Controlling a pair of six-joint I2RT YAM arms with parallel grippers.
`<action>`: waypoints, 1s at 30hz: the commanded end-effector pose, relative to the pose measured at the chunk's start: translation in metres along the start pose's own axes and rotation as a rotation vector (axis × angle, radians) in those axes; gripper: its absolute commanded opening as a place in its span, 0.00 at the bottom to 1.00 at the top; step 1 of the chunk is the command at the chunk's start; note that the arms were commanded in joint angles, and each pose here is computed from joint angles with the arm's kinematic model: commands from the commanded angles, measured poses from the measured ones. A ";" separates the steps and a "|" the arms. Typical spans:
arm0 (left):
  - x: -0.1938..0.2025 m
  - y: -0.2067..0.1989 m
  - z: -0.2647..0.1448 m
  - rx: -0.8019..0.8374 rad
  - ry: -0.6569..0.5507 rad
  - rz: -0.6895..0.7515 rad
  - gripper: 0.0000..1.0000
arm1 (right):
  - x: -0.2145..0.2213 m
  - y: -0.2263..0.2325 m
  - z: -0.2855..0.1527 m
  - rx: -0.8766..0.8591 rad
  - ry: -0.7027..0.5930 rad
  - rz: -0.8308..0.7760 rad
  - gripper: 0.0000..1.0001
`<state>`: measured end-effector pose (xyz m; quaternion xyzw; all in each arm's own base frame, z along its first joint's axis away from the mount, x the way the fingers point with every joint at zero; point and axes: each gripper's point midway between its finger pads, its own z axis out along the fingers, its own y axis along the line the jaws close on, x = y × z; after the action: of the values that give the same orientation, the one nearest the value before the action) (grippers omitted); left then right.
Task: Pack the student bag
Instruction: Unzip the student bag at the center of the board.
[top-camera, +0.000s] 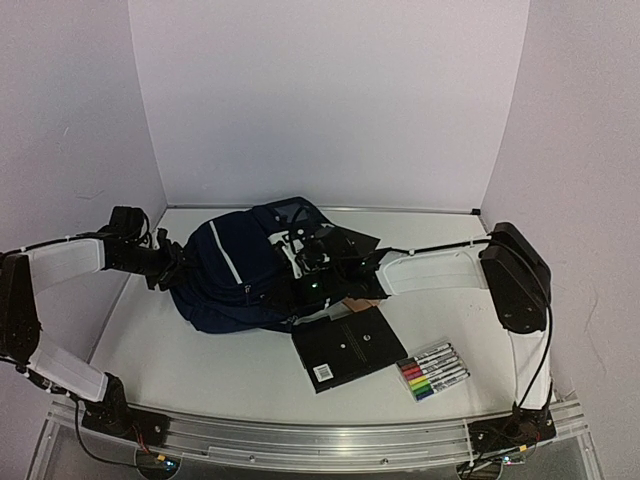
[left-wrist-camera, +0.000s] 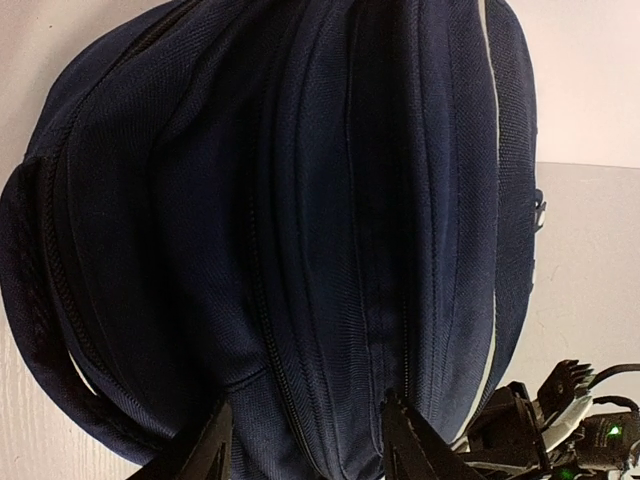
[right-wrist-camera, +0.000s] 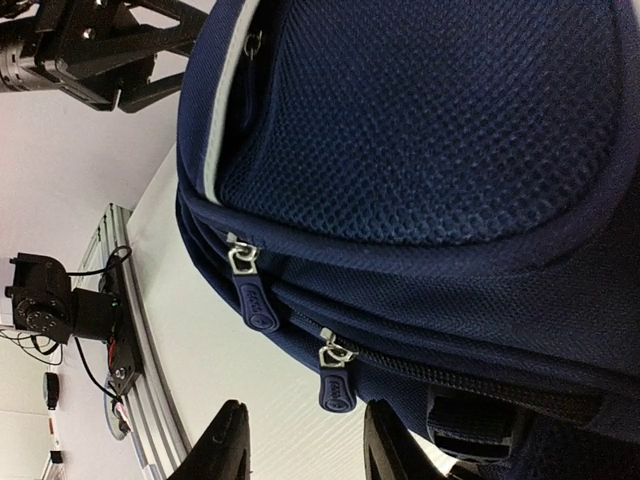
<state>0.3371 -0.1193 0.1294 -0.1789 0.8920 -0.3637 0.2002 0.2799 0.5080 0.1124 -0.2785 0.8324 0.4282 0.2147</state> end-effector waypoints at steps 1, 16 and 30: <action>-0.010 -0.009 0.002 0.028 -0.012 0.021 0.48 | -0.010 0.004 0.012 -0.007 -0.020 0.003 0.37; -0.018 -0.020 0.028 0.104 0.032 0.040 0.22 | -0.011 -0.005 0.039 0.007 -0.031 0.049 0.19; -0.015 -0.082 0.013 0.154 -0.123 0.063 0.00 | -0.020 0.031 -0.007 -0.004 -0.086 0.108 0.00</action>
<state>0.3575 -0.1528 0.1242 -0.1715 0.8870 -0.3814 0.1957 0.2895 0.5155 0.0899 -0.2143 0.8624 0.4100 0.2053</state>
